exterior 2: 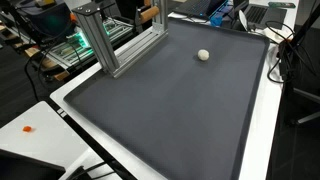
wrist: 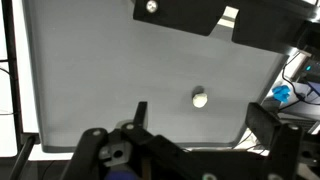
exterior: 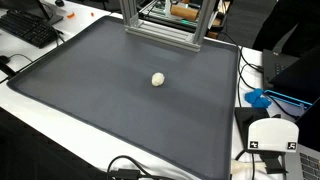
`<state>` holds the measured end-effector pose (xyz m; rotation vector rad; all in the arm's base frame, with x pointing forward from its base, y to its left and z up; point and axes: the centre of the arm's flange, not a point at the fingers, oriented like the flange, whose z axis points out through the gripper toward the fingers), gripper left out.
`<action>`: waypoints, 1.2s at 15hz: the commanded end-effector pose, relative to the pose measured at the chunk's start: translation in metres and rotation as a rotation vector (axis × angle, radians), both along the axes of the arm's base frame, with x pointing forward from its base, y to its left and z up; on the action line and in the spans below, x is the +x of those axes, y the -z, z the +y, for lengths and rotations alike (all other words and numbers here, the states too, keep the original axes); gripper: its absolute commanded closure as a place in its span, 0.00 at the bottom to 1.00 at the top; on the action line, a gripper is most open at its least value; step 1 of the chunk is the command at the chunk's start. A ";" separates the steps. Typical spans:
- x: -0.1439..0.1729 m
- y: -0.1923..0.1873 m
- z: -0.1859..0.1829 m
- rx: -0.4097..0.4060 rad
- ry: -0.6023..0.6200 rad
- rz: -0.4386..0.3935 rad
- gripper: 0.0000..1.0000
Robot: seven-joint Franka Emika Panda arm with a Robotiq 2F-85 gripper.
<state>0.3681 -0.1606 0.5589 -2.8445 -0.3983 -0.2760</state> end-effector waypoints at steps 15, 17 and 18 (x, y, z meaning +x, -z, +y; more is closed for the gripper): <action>-0.008 0.004 0.164 -0.011 0.178 0.106 0.00; -0.017 0.010 0.184 -0.031 0.181 0.127 0.00; -0.023 0.014 0.195 -0.048 0.178 0.127 0.00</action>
